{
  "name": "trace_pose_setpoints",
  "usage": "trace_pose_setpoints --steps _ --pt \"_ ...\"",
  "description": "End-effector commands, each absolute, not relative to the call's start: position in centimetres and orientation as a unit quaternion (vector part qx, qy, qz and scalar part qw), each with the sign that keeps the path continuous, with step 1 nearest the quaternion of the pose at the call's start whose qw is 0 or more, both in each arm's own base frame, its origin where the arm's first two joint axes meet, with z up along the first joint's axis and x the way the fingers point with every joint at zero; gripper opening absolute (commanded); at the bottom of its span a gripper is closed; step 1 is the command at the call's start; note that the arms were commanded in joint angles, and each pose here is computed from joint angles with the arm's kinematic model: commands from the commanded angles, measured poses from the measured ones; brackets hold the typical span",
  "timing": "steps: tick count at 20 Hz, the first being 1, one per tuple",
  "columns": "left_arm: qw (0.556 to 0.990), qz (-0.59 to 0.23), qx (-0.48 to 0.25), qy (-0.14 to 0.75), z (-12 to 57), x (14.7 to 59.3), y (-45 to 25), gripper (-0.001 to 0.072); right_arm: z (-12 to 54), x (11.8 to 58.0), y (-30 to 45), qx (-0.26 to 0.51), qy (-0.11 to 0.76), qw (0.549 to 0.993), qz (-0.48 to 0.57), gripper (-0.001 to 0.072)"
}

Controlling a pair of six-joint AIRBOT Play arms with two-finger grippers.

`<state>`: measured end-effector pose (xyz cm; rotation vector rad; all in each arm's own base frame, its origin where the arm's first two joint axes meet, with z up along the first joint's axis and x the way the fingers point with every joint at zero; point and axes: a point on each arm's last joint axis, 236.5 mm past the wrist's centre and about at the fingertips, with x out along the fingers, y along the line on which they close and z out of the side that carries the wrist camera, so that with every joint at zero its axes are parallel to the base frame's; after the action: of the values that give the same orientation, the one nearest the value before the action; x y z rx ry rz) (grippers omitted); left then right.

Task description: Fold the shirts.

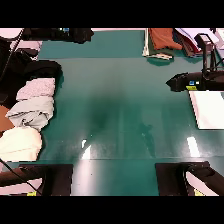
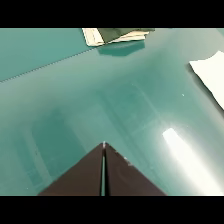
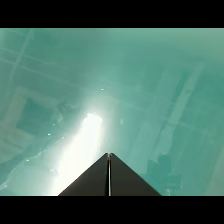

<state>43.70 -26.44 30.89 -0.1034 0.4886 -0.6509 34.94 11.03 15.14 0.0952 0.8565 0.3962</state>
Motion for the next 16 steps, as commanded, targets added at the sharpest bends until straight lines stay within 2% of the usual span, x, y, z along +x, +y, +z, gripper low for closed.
trace_pose_setpoints --steps 1,9,16 --pt "0.917 -0.317 -0.050 0.237 30.9 43.7 -26.5 0.0023 15.2 35.0 11.1 0.046 0.411 0.890 0.191 0.0020" --pt "0.917 -0.316 -0.051 0.237 30.9 43.7 -26.5 0.0024 15.2 35.0 11.1 0.046 0.411 0.890 0.192 0.0020" --pt "0.927 -0.315 -0.061 0.194 32.8 44.7 -26.5 0.0024 15.2 35.0 11.1 0.046 0.411 0.890 0.191 0.0020"
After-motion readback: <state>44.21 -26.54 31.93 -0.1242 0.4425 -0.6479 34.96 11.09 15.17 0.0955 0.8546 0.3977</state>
